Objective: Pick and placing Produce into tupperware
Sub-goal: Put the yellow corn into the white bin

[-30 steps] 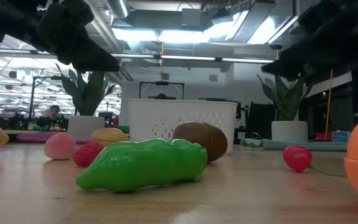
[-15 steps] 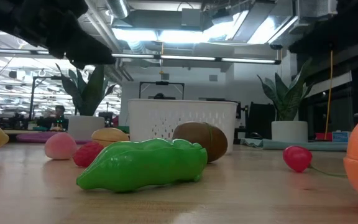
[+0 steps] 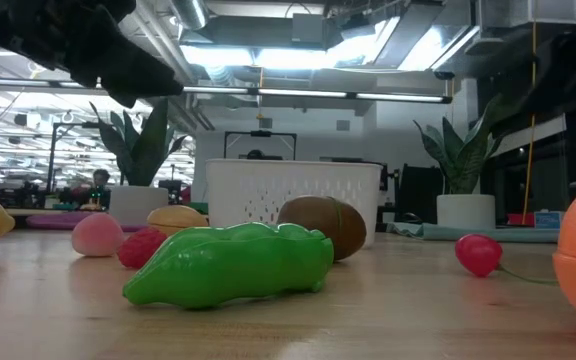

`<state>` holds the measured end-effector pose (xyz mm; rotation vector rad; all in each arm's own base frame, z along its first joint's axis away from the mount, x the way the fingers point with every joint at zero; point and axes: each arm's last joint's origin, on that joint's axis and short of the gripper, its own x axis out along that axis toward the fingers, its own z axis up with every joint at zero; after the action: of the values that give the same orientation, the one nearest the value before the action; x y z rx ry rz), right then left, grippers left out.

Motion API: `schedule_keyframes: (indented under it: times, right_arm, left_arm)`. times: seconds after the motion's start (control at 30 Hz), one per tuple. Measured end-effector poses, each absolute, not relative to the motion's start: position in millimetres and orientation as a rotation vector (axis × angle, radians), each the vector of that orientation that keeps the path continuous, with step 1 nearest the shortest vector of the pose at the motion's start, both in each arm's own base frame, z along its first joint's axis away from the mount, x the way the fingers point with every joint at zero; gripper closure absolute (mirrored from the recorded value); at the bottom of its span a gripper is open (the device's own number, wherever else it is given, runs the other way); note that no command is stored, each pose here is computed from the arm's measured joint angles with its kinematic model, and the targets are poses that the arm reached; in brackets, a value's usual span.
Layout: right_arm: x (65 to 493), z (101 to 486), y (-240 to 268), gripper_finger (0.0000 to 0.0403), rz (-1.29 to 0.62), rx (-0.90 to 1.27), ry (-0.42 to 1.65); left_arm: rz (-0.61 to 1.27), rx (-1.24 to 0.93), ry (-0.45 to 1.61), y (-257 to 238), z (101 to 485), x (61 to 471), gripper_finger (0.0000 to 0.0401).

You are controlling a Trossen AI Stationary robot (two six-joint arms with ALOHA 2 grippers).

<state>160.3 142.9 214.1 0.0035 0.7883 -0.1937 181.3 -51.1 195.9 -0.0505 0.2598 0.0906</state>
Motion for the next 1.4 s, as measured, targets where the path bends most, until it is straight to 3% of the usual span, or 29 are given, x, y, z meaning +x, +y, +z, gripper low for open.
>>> schedule_keyframes:
  times: [0.63, 0.93, 1.4]
  right_arm:
    - [178, 196, 227, 0.0085, -0.270, 0.145, 1.044]
    - [183, 178, 236, 0.0085, -0.345, 0.198, 1.078]
    - [193, 177, 251, 0.0085, -0.185, 0.223, 1.033]
  left_arm:
    - [0.082, -0.057, 0.245, -53, 197, 181, 0.0236]
    - [0.082, -0.055, 0.246, -53, 197, 181, 0.0240]
    - [0.082, -0.046, 0.249, -53, 197, 181, 0.0240]
